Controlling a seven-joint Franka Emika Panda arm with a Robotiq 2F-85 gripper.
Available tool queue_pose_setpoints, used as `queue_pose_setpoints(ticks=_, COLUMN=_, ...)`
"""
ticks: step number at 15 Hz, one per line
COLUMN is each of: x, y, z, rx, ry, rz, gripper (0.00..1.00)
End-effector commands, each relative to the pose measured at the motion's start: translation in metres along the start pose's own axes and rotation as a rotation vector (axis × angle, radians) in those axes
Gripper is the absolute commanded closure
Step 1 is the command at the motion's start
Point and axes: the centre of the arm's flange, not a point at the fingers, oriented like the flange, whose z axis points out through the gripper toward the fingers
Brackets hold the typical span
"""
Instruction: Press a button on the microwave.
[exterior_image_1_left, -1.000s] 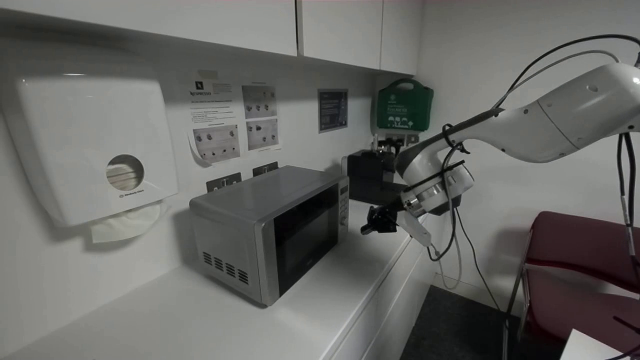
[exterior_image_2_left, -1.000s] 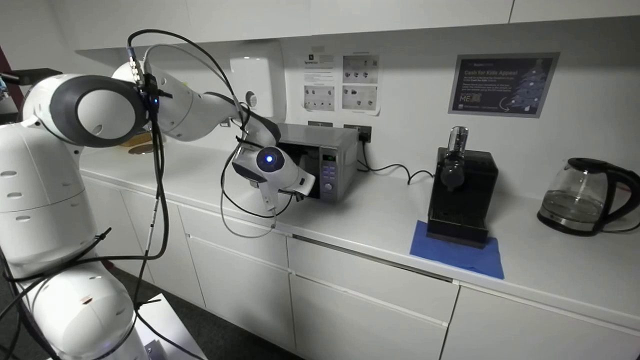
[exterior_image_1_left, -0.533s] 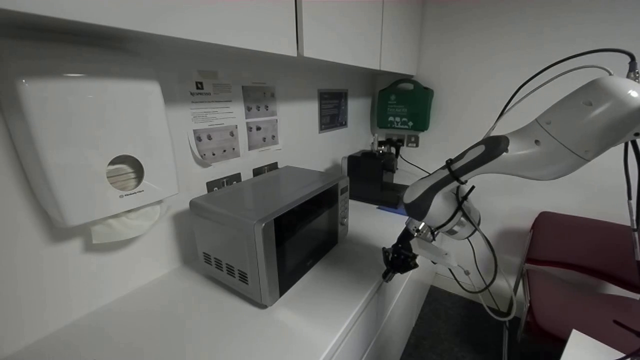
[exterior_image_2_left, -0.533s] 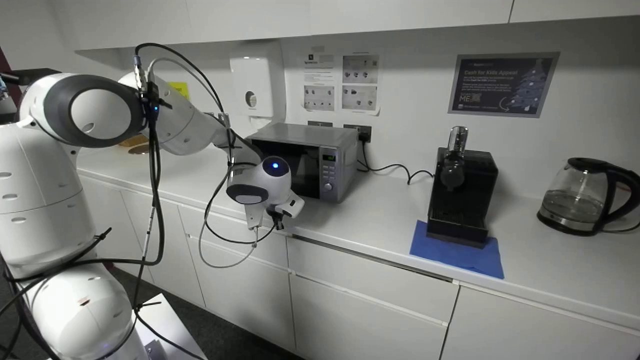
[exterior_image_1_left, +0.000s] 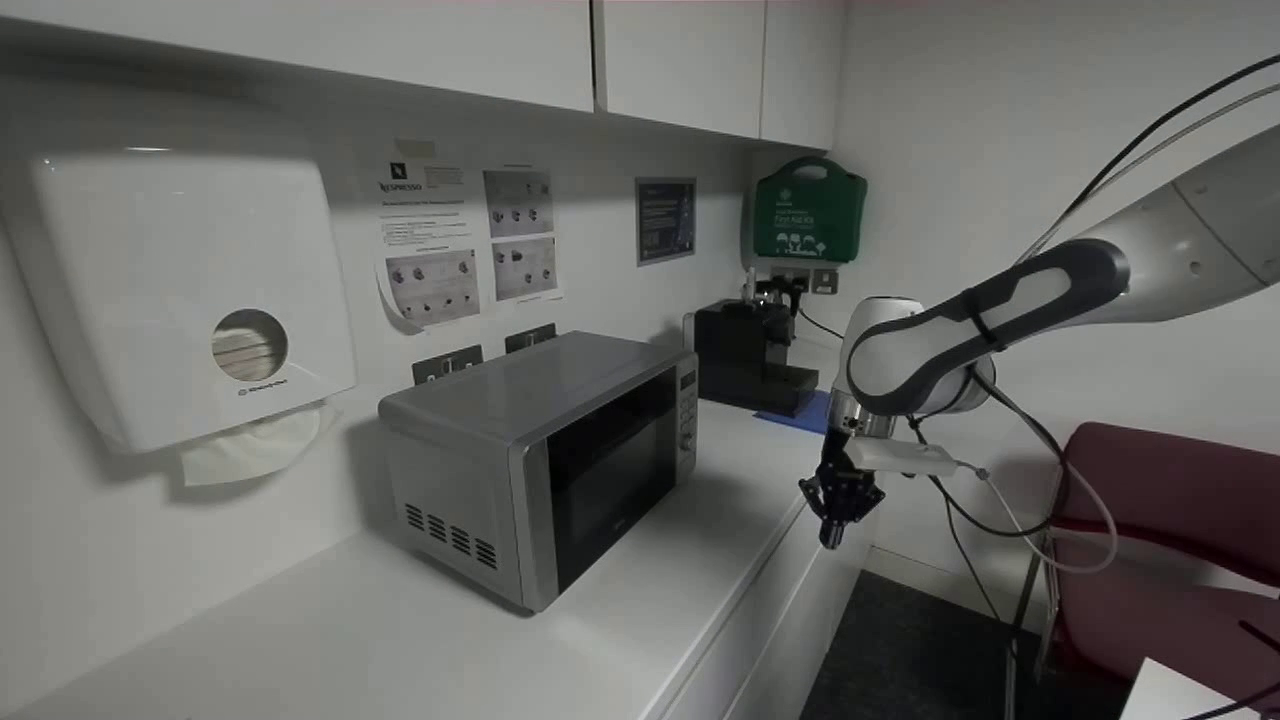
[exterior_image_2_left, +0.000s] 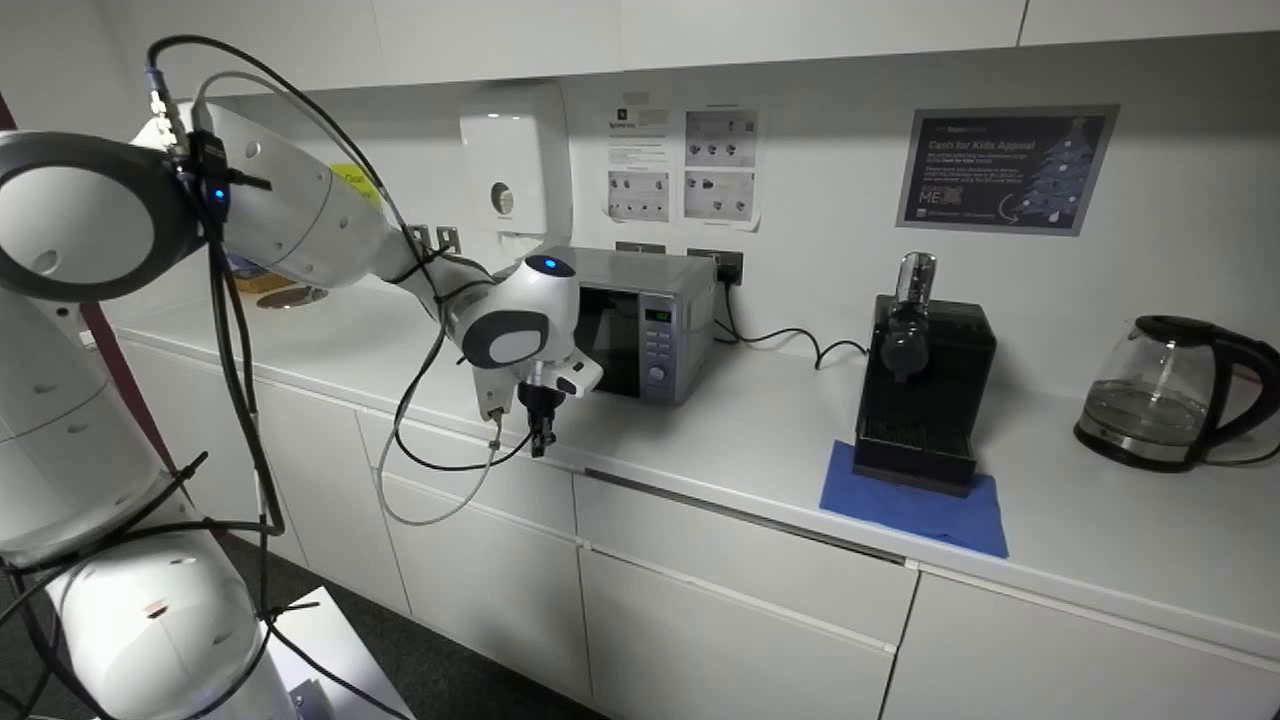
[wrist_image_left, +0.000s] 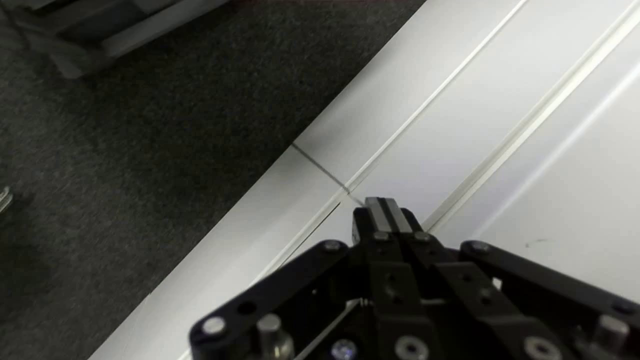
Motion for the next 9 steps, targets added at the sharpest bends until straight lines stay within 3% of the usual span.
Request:
queue_pose_setpoints(ticks=1, x=-0.002, y=0.014, z=-0.047, rx=-0.109, ry=0.170, rz=-0.049, gripper=1.00)
queue_pose_setpoints(ticks=2, x=-0.003, y=0.015, z=-0.055, rx=-0.135, ry=0.221, rz=-0.062, gripper=1.00)
queue_pose_setpoints(ticks=3, x=-0.004, y=0.017, z=-0.061, rx=-0.162, ry=0.270, rz=-0.070, gripper=0.75)
queue_pose_setpoints(ticks=5, x=-0.006, y=0.016, z=-0.067, rx=-0.177, ry=0.361, rz=-0.059, gripper=0.68)
queue_pose_setpoints(ticks=7, x=-0.008, y=0.013, z=-0.069, rx=-0.121, ry=0.371, rz=-0.028, gripper=0.53)
queue_pose_setpoints(ticks=8, x=-0.009, y=0.008, z=-0.063, rx=-0.048, ry=0.400, rz=0.008, gripper=0.45)
queue_pose_setpoints(ticks=9, x=0.004, y=0.007, z=-0.067, rx=-0.114, ry=0.345, rz=-0.032, gripper=0.37)
